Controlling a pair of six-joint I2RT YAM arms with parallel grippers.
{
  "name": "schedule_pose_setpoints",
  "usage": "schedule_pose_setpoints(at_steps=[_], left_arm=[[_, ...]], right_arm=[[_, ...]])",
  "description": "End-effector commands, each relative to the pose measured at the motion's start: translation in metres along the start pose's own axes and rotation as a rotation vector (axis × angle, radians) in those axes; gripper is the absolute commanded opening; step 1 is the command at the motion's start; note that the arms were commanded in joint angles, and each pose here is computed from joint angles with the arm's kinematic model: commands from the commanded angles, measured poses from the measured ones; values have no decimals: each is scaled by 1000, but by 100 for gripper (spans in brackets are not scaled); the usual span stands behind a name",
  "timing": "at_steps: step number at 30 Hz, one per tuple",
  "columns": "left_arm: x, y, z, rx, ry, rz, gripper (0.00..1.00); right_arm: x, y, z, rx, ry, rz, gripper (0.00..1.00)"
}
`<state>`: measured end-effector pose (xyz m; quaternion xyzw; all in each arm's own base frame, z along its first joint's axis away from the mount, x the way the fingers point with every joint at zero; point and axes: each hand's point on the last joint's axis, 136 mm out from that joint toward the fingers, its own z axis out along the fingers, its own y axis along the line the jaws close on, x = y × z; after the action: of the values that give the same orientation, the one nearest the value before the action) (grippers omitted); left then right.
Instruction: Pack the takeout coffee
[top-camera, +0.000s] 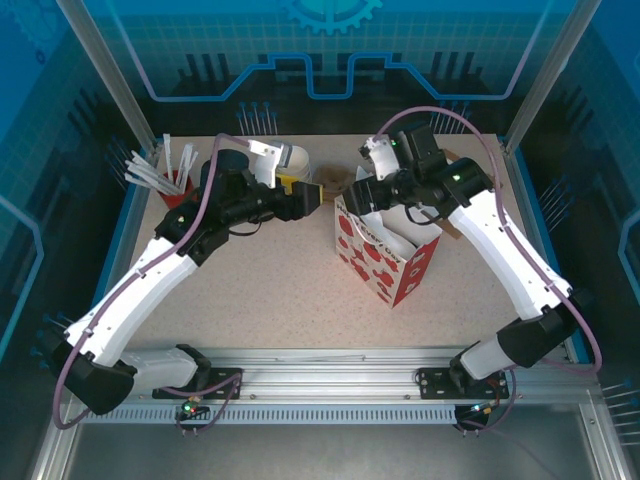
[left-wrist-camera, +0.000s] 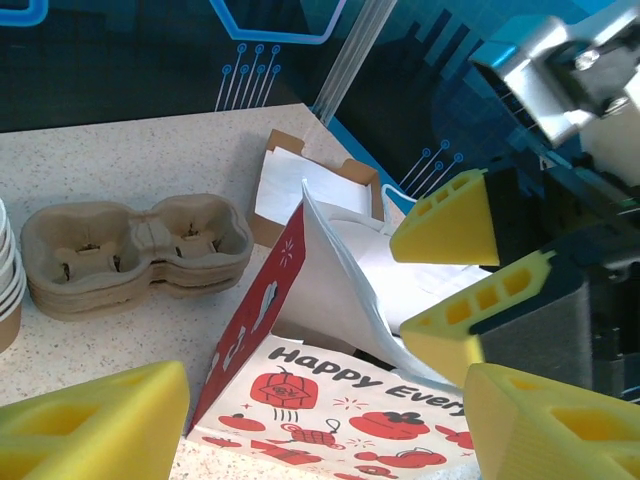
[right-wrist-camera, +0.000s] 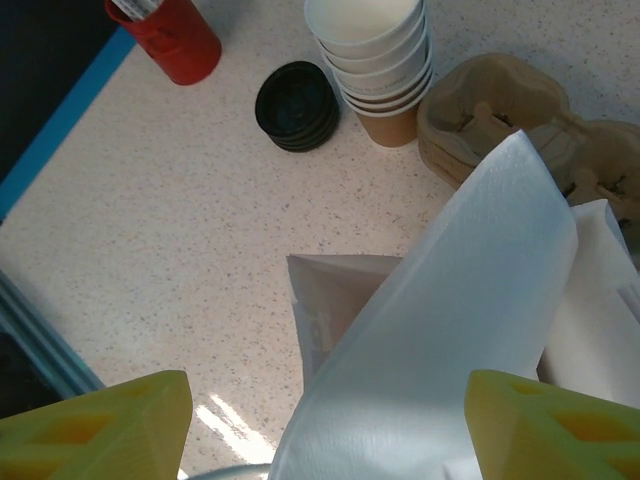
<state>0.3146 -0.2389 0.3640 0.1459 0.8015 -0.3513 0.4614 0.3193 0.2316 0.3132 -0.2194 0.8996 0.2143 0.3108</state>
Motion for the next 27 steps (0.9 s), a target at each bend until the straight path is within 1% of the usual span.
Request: schedule_pose_setpoints(at_steps=[1, 8, 10, 15, 18, 24, 27], left_arm=[[-1, 4, -8, -24, -13, 29, 74], [-2, 3, -10, -21, -18, 32, 74], [-1, 3, -10, -22, -18, 32, 74], [-2, 3, -10, -22, -19, 31, 74], [0, 3, -11, -23, -18, 31, 74], [2, 4, -10, -24, -13, 29, 75], [1, 5, -10, -25, -14, 31, 75]], right_arm=[[3, -7, 3, 79, 35, -7, 73], [11, -16, 15, 116, 83, -11, 64], [14, -18, 15, 130, 91, -15, 60], [22, -27, 6, 142, 91, -3, 44], [31, -33, 4, 139, 102, 10, 38], [52, -45, 10, 142, 144, 43, 32], [50, -43, 5, 127, 130, 47, 33]])
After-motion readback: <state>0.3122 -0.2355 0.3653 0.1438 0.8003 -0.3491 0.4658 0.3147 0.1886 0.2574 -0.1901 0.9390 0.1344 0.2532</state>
